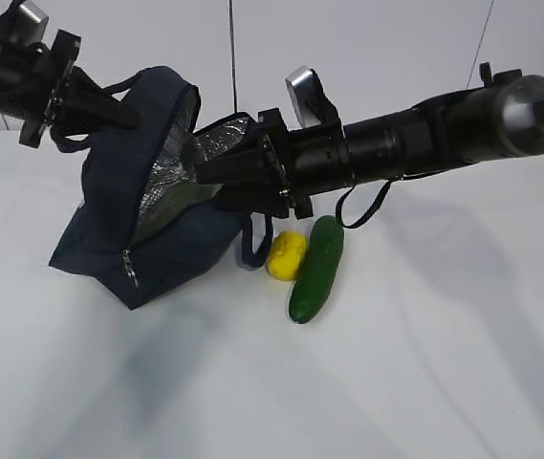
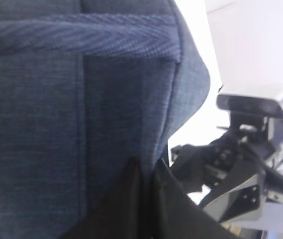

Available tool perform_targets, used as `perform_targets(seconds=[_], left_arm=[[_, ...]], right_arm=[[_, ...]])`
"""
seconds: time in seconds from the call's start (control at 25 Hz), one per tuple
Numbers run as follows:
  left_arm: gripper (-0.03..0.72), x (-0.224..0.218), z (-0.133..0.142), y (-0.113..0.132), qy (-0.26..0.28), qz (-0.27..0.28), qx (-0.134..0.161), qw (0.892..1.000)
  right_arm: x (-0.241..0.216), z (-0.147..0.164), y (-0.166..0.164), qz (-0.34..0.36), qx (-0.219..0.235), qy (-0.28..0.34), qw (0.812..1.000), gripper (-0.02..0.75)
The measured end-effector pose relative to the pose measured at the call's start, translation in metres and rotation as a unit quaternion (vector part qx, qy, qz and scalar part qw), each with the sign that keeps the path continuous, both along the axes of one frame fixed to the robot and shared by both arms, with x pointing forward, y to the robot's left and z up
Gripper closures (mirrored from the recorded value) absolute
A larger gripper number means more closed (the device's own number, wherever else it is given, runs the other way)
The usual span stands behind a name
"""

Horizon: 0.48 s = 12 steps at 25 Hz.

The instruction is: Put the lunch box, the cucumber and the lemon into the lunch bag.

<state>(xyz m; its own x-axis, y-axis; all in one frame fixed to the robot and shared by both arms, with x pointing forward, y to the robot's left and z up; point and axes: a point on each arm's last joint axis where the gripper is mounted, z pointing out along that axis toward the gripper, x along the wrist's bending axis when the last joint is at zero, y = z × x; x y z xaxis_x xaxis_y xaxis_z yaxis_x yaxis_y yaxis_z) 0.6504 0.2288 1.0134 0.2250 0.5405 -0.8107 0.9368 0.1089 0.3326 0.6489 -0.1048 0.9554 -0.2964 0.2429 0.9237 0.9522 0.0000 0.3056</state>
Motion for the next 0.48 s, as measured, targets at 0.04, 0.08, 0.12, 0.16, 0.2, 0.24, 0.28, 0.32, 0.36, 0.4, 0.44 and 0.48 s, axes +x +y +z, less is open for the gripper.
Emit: perform_targets(seconds=[0.04, 0.08, 0.12, 0.16, 0.2, 0.24, 0.28, 0.32, 0.36, 0.4, 0.44, 0.48], left_arm=[[0.695, -0.001, -0.001, 0.001, 0.002, -0.004, 0.003, 1.000], [0.695, -0.002, -0.001, 0.003, 0.004, -0.008, 0.007, 1.000], [0.696, -0.002, -0.001, 0.003, 0.006, -0.013, 0.010, 1.000], [0.696, -0.003, -0.002, 0.004, 0.009, -0.017, 0.015, 1.000], [0.696, -0.004, -0.003, 0.006, 0.013, -0.020, 0.019, 1.000], [0.696, -0.005, -0.004, 0.008, 0.015, -0.023, 0.025, 0.999], [0.696, -0.005, -0.005, 0.009, 0.018, -0.024, 0.030, 0.999], [0.696, -0.006, -0.005, 0.011, 0.021, -0.024, 0.034, 0.999], [0.696, -0.005, -0.006, 0.014, 0.022, -0.022, 0.037, 0.999], [0.696, -0.006, -0.006, 0.015, 0.023, -0.023, 0.039, 0.999], [0.696, -0.006, -0.007, 0.016, 0.024, -0.022, 0.041, 0.999], [0.696, -0.006, -0.007, 0.017, 0.025, -0.021, 0.042, 0.999]], right_arm=[[0.000, 0.003, 0.000, 0.005, -0.008, -0.002, 1.000, 0.334], [0.000, 0.007, 0.000, 0.011, -0.015, -0.006, 1.000, 0.334], [0.000, 0.011, 0.000, 0.018, -0.026, -0.011, 0.999, 0.334], [0.000, 0.016, 0.000, 0.026, -0.037, -0.014, 0.999, 0.334], [0.000, 0.022, -0.001, 0.031, -0.048, -0.017, 0.998, 0.334], [0.001, 0.028, -0.001, 0.037, -0.062, -0.022, 0.997, 0.334], [0.001, 0.032, -0.002, 0.045, -0.080, -0.026, 0.995, 0.334], [0.002, 0.037, -0.004, 0.049, -0.100, -0.029, 0.993, 0.334], [0.002, 0.043, -0.005, 0.051, -0.118, -0.030, 0.991, 0.334], [0.002, 0.048, -0.007, 0.055, -0.142, -0.034, 0.988, 0.334], [0.002, 0.051, -0.009, 0.057, -0.166, -0.031, 0.984, 0.335], [0.002, 0.055, -0.011, 0.055, -0.185, -0.028, 0.981, 0.335]])
